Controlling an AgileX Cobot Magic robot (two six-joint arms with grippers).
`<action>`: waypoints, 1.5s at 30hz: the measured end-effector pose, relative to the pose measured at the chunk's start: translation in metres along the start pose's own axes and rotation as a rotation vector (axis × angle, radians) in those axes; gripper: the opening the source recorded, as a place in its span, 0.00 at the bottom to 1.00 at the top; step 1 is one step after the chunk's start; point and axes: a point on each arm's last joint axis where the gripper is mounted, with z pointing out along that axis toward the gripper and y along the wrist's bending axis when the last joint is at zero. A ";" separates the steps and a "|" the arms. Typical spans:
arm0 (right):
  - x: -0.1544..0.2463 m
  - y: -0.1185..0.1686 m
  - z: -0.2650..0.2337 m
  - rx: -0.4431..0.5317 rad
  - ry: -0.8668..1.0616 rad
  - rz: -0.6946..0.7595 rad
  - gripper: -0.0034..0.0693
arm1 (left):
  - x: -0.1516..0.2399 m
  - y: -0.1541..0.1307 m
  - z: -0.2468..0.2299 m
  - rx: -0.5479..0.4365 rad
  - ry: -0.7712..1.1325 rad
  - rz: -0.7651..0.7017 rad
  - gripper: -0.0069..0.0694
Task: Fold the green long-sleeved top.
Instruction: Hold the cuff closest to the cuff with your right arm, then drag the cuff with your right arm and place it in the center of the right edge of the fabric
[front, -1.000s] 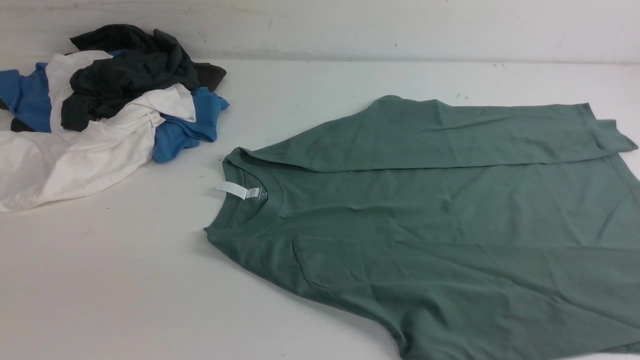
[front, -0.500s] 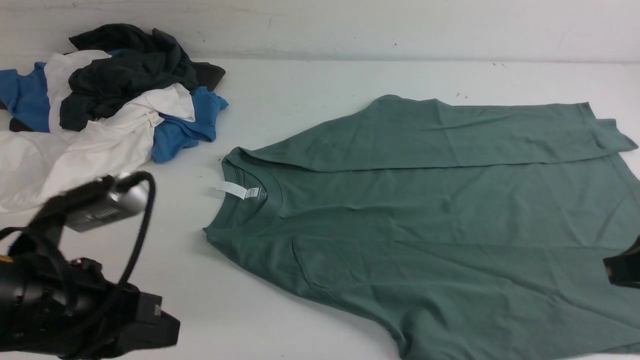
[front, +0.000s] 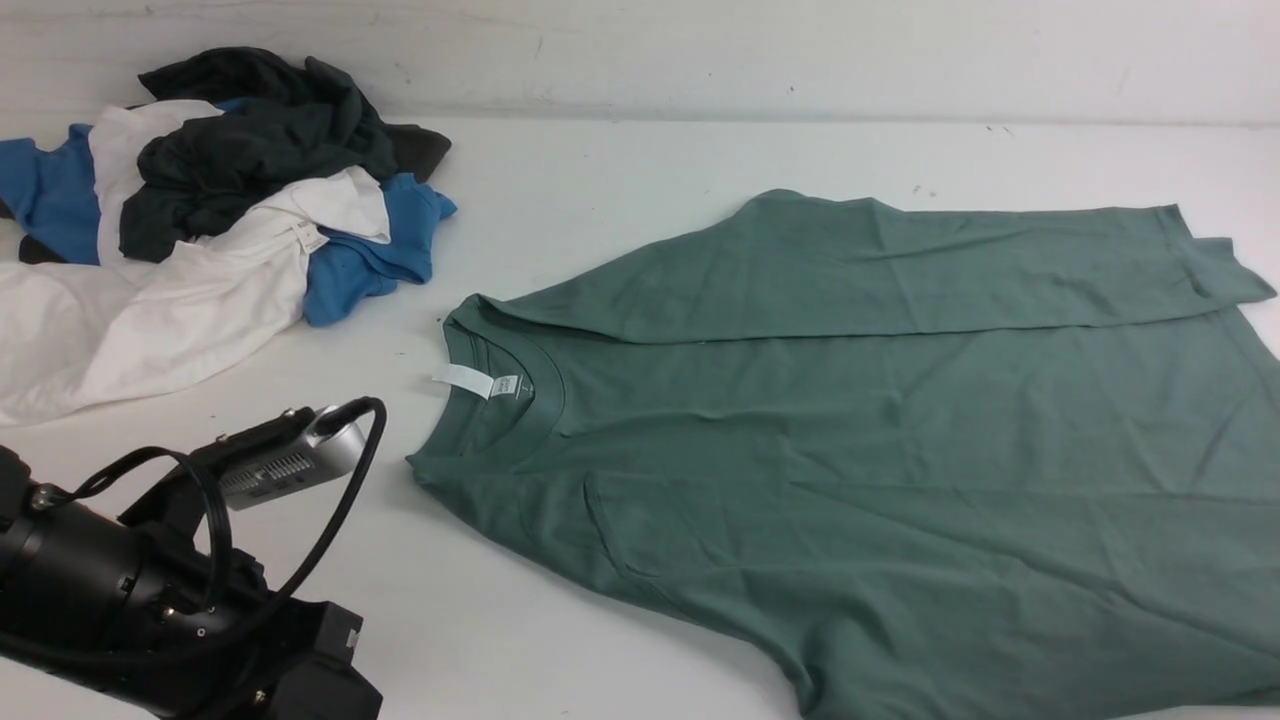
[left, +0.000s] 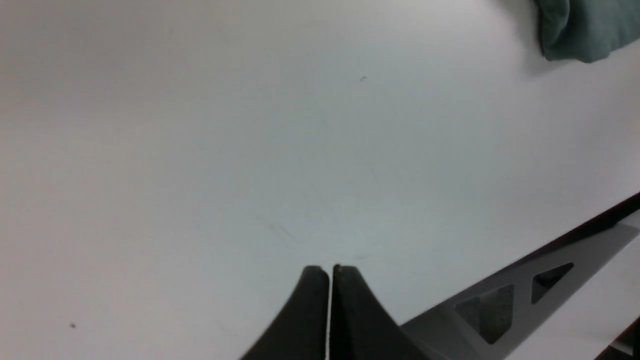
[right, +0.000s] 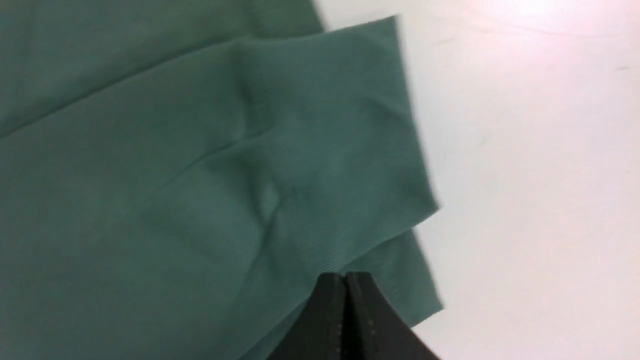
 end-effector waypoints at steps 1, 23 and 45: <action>-0.002 -0.005 0.003 0.002 -0.006 0.018 0.03 | -0.001 0.000 0.000 -0.004 -0.007 0.004 0.09; -0.017 -0.014 0.078 0.000 0.051 0.068 0.54 | -0.002 0.001 0.000 -0.012 -0.022 0.015 0.09; -0.058 -0.009 -0.002 -0.056 -0.057 0.061 0.05 | -0.004 0.002 0.000 -0.021 -0.040 0.021 0.09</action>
